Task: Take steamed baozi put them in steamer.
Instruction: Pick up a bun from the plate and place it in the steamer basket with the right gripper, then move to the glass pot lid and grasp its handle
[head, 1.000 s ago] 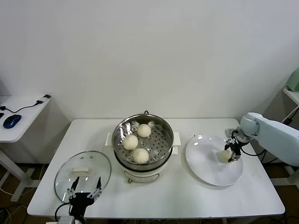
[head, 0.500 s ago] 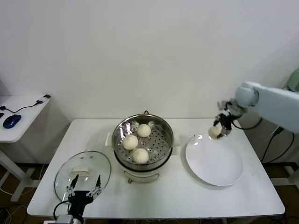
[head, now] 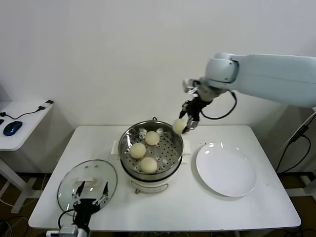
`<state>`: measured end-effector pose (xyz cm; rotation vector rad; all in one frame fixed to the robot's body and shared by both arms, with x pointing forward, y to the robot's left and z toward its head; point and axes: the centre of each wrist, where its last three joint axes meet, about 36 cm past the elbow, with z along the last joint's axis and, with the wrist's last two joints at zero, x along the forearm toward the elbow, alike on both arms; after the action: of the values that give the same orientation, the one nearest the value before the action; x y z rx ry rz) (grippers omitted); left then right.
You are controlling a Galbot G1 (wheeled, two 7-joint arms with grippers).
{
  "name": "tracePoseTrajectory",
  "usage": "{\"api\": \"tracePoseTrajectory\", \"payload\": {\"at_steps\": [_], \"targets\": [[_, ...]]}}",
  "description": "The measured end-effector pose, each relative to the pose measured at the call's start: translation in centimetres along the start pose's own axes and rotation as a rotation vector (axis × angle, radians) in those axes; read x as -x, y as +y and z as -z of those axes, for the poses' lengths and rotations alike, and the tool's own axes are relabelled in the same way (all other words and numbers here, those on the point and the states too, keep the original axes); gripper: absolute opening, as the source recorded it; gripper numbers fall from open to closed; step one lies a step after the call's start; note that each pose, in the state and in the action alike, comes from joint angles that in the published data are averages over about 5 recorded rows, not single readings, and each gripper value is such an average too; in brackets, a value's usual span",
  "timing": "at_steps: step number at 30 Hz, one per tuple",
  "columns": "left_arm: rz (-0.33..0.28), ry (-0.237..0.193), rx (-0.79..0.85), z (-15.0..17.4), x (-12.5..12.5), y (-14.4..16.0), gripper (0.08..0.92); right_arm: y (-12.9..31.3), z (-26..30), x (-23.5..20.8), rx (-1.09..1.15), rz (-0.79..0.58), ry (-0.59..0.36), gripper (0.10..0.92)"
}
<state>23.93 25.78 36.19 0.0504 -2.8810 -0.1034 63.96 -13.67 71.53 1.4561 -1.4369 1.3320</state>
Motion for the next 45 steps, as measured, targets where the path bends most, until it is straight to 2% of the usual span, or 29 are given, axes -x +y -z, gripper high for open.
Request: {"api": "tracePoseTrajectory", "payload": {"at_steps": [12, 24, 27, 31, 34, 38, 45], "targets": [[0.002, -0.003, -0.015, 0.0, 0.3, 0.0, 0.823, 0.7, 2.7, 8.8, 0.01, 0.036, 0.071, 0.653], [0.0, -0.003, -0.018, 0.0, 0.4, 0.0, 0.823, 0.9, 3.1, 12.9, 0.002, 0.029, 0.116, 0.655], [0.001, -0.003, -0.015, 0.0, 0.4, 0.1, 0.823, 0.9, 3.3, 13.4, -0.005, 0.026, 0.121, 0.687], [0.001, -0.002, -0.013, 0.0, 0.3, 0.1, 0.823, 0.7, 3.4, 13.5, -0.019, 0.031, 0.118, 0.783], [0.001, -0.004, -0.012, 0.1, 0.2, 0.1, 0.823, 0.5, 3.3, 13.1, -0.029, 0.04, 0.104, 0.816], [0.001, -0.007, -0.011, 0.2, 0.1, 0.2, 0.823, -0.3, 3.1, 11.6, -0.038, 0.047, 0.061, 0.822], [-0.002, -0.017, -0.01, 0.4, -0.1, 0.2, 0.823, -2.3, 2.3, 7.1, 0.013, -0.017, -0.114, 0.823]]}}
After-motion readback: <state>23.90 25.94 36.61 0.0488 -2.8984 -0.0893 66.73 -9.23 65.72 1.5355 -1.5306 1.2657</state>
